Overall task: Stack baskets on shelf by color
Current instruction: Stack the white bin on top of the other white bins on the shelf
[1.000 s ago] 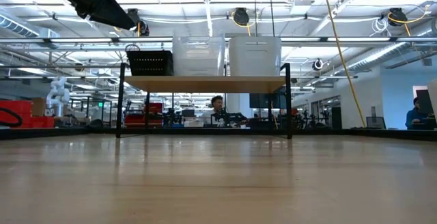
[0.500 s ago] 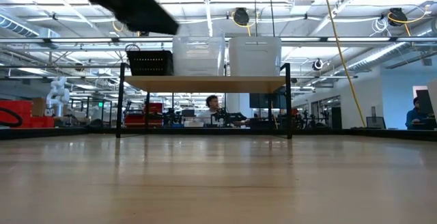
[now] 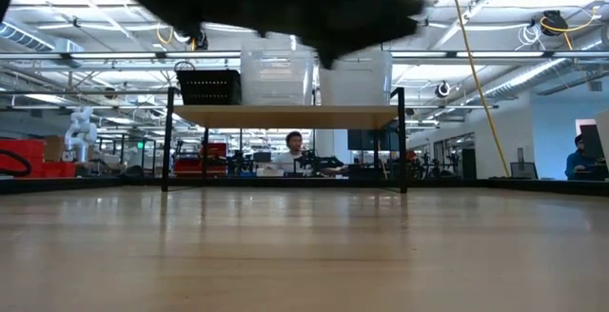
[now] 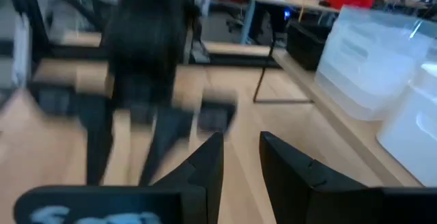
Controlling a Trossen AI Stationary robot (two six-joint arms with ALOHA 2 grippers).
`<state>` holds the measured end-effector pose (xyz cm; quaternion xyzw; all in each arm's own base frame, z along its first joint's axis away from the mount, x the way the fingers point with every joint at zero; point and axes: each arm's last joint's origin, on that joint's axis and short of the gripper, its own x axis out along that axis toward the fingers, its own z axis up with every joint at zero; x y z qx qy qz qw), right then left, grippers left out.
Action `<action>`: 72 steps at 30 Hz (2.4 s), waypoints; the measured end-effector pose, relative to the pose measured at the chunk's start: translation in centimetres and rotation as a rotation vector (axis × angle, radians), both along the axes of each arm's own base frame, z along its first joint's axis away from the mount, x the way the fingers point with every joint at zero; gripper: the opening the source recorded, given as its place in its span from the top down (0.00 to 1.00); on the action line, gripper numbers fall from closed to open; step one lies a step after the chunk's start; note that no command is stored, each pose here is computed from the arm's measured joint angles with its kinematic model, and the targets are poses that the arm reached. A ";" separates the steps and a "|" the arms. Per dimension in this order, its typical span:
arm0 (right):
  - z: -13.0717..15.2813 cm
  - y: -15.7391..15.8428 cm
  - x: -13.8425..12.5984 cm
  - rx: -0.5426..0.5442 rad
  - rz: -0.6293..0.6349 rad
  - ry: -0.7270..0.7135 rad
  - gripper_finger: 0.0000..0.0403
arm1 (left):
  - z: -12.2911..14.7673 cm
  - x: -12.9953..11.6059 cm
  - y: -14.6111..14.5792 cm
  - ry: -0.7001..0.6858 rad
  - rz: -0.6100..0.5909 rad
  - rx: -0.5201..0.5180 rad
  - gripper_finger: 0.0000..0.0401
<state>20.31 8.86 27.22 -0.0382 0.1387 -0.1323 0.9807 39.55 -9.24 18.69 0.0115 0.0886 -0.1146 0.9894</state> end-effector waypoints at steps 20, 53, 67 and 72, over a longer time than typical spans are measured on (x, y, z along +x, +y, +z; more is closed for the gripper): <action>-0.6 -2.9 -6.1 0.033 -0.148 0.011 0.78 | -1.1 12.9 -3.9 -0.053 -0.142 0.102 0.61; -0.6 -3.8 -7.6 0.177 -0.156 -0.143 0.78 | -3.5 12.8 -12.2 0.140 -0.249 0.323 0.61; -0.6 -3.7 -7.4 0.145 -0.151 -0.130 0.78 | -4.1 13.5 -10.6 0.155 -0.206 0.330 0.61; -0.7 -3.7 -7.4 0.139 -0.150 -0.125 0.78 | -4.7 13.4 -10.7 0.182 -0.213 0.349 0.61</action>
